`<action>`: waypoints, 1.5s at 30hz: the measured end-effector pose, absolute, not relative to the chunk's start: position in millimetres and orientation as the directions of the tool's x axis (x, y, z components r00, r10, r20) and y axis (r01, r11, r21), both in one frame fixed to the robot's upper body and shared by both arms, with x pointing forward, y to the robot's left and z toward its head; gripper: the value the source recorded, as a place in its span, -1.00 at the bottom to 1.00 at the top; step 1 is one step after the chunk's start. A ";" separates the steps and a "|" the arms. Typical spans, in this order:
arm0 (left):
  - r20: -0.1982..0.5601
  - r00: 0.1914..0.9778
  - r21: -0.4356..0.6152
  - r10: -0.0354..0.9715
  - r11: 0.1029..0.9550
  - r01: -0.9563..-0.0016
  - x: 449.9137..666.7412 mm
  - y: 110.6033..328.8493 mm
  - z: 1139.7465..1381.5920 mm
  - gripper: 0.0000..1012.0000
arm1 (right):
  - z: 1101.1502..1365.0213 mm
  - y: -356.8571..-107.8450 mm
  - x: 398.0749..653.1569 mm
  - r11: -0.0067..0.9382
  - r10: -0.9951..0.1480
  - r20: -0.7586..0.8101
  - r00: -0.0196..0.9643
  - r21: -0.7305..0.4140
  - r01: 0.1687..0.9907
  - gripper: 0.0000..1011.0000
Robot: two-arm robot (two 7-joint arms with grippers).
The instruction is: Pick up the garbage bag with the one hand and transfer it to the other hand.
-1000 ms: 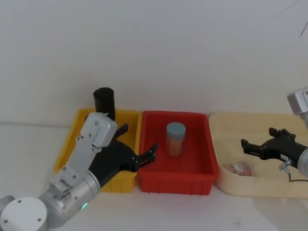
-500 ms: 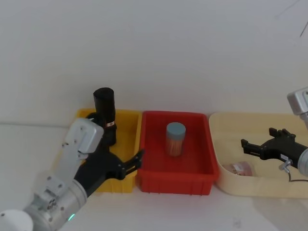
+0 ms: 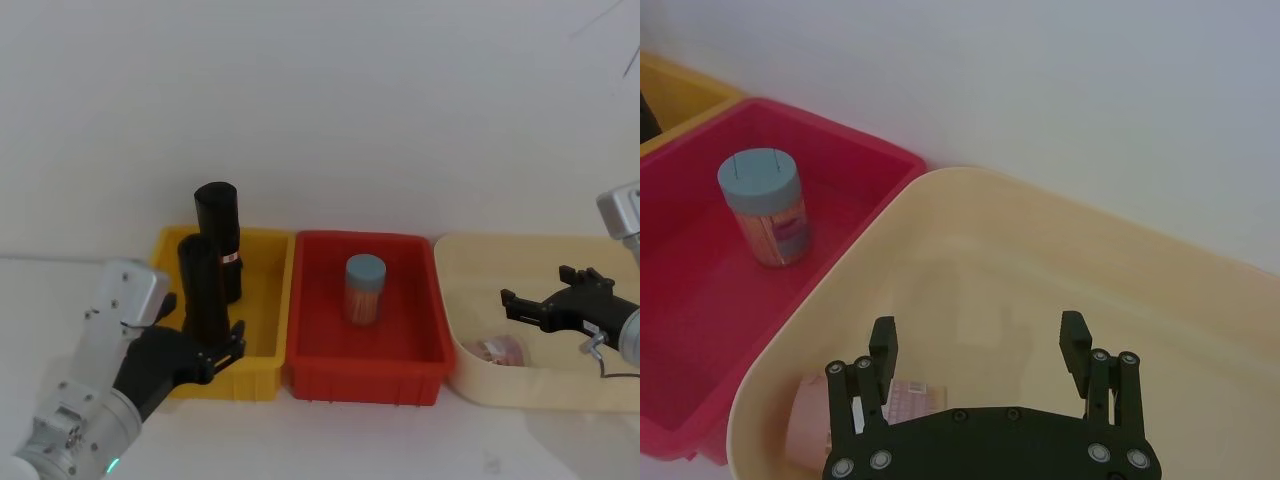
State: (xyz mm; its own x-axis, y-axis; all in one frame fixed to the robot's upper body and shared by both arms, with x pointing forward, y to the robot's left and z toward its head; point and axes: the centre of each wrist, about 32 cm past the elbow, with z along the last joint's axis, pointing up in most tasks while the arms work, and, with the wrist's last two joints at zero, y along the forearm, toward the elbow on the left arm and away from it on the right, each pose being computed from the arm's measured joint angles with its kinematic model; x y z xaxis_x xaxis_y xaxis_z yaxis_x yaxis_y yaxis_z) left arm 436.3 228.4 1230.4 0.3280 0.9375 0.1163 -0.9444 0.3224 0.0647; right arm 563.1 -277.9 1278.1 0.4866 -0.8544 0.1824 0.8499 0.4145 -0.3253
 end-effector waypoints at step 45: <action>-0.005 0.343 0.141 0.939 0.340 -0.930 519.0 247.8 1238.2 0.98 | 1278.1 -277.9 563.1 0.415 -0.854 0.182 0.487 -0.325 0.850 0.98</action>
